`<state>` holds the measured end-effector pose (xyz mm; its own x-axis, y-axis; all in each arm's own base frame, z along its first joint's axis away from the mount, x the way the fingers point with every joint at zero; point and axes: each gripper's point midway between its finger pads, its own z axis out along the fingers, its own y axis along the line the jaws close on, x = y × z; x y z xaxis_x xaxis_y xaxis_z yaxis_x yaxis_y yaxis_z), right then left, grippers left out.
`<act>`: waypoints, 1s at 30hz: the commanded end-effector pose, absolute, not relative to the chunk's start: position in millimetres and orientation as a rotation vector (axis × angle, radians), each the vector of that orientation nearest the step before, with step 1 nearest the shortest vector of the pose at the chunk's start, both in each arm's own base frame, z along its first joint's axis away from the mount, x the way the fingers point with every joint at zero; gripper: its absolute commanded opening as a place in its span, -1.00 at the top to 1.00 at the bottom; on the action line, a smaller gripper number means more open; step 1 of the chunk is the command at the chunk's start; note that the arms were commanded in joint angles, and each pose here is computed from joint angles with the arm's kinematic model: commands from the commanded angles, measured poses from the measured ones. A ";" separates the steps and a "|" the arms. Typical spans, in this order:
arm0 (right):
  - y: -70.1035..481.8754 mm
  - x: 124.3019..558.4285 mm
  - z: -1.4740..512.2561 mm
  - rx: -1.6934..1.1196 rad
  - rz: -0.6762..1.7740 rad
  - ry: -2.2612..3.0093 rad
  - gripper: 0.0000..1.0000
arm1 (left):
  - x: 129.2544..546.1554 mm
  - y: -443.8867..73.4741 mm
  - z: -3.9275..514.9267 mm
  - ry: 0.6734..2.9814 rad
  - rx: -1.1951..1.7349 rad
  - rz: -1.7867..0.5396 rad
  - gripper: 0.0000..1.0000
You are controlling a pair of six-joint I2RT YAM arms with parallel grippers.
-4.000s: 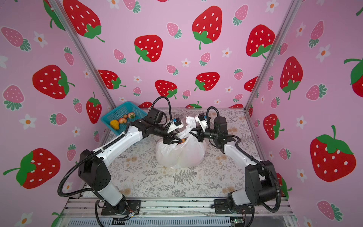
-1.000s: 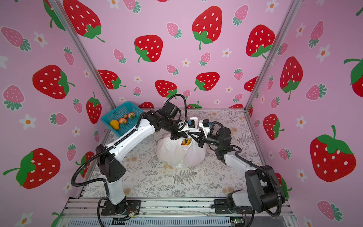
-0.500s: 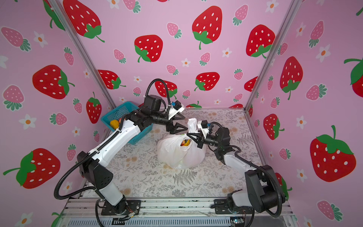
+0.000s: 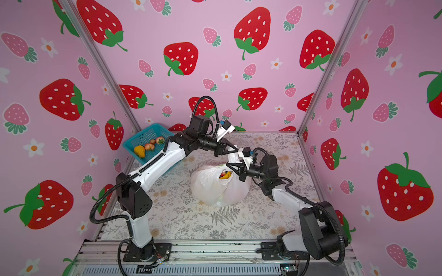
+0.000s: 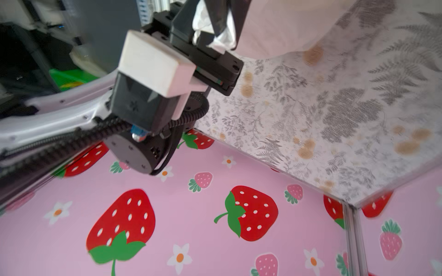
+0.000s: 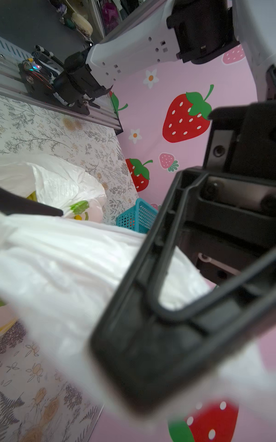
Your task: Place the fake fruits into the plastic bag and tie a complex knot
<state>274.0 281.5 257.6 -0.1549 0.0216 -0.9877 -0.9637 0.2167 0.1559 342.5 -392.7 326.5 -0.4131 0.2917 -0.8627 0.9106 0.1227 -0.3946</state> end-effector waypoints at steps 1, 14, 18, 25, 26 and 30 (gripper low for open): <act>274.8 276.4 265.9 -0.937 1.111 1.409 0.82 | 348.5 -376.3 354.6 1.724 1.076 -1.286 1.00; 276.3 281.8 271.7 -0.888 1.156 1.419 0.64 | 353.8 -356.0 343.6 1.760 0.973 -1.222 1.00; 276.0 287.0 272.1 -0.849 1.164 1.446 0.73 | 352.1 -353.5 341.7 1.759 0.959 -1.215 1.00; 276.7 294.1 268.9 -0.803 1.181 1.487 0.82 | 350.9 -345.0 341.2 1.749 0.903 -1.194 1.00; 276.6 296.9 268.4 -0.784 1.185 1.501 0.84 | 349.9 -342.9 342.6 1.742 0.890 -1.189 1.00; 275.0 308.9 266.7 -0.678 1.215 1.568 0.89 | 342.6 -334.7 338.2 1.724 0.850 -1.135 1.00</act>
<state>293.4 277.3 257.7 -0.3007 0.0814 -0.9502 -0.9018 0.2999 0.3111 343.1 -341.8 318.0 -0.4479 0.1338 -0.8840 0.8647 0.3163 -0.3902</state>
